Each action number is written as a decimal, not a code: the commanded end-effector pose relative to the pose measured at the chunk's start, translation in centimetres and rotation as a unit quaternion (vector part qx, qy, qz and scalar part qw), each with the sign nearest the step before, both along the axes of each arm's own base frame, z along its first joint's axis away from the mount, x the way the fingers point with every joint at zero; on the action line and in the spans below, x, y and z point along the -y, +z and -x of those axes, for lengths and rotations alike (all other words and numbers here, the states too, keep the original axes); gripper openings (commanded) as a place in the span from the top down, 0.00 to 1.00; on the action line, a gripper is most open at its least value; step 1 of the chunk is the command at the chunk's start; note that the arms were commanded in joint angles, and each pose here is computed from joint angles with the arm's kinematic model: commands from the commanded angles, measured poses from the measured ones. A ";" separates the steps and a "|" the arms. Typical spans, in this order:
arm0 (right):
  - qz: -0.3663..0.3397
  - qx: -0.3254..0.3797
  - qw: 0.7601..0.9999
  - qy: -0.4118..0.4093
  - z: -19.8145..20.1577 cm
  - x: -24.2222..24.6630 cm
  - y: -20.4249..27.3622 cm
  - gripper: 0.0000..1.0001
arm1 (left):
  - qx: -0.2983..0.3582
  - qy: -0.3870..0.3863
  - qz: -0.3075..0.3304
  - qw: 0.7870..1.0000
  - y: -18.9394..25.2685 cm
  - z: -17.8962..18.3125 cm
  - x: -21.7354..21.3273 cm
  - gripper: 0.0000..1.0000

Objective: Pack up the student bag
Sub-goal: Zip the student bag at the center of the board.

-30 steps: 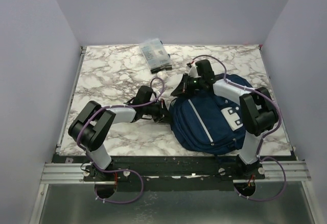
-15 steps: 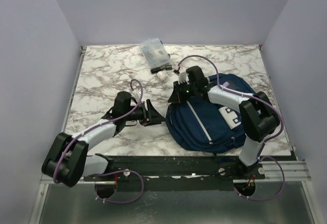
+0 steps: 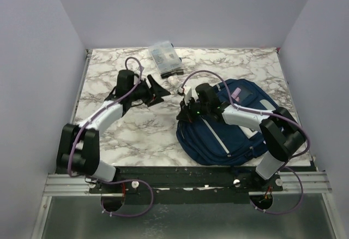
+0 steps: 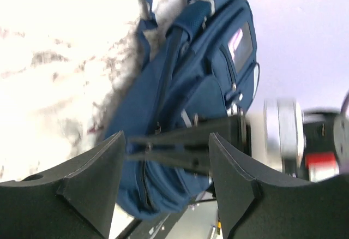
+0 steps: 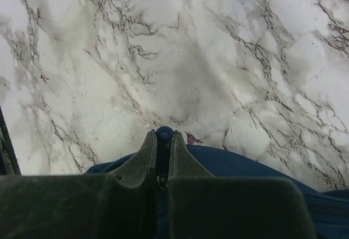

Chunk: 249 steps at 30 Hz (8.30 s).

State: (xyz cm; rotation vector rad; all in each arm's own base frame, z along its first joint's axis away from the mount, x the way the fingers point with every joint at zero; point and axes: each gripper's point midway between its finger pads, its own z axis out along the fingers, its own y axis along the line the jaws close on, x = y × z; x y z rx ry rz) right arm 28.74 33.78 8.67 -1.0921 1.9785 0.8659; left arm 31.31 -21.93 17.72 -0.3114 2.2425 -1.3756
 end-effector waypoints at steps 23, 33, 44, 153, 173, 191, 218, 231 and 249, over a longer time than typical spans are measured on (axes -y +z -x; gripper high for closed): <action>-0.045 0.078 0.996 0.018 2.2 0.3 3.8 1.00 | -0.053 -0.274 -0.018 0.960 -8.1 -1.8 14.5 0.66; 0.052 0.136 0.972 0.187 10.7 -1.4 0.5 0.99 | -0.028 -0.293 -0.047 0.955 -6.3 -4.9 14.4 1.00; 0.041 0.111 0.979 0.165 15.1 1.3 1.0 0.99 | -0.044 -0.291 -0.065 0.953 -4.4 -6.7 12.0 0.92; -0.025 -0.076 0.892 -0.445 15.5 6.1 0.1 0.62 | -0.083 -0.161 0.007 0.983 -2.8 2.1 5.1 1.00; -0.008 -0.228 0.868 -0.440 21.3 5.2 -1.6 0.51 | -0.089 -0.165 0.010 0.982 -3.1 2.4 5.1 1.00; -0.097 -0.055 0.835 -0.538 14.7 6.3 0.1 0.63 | -0.089 -0.161 0.013 0.983 -3.1 3.4 4.9 1.00; -0.076 0.058 0.850 -0.518 12.7 4.8 -1.1 0.72 | -0.094 -0.162 0.022 0.982 -3.5 4.8 4.8 1.00; 0.020 0.050 0.892 -0.448 14.6 5.5 0.6 1.00 | -0.046 -0.144 0.005 0.989 1.1 3.5 3.4 1.00; 0.062 -0.088 0.911 -0.397 19.5 11.0 1.5 1.00 | 0.034 -0.054 -0.052 0.997 10.3 -2.7 -3.7 1.00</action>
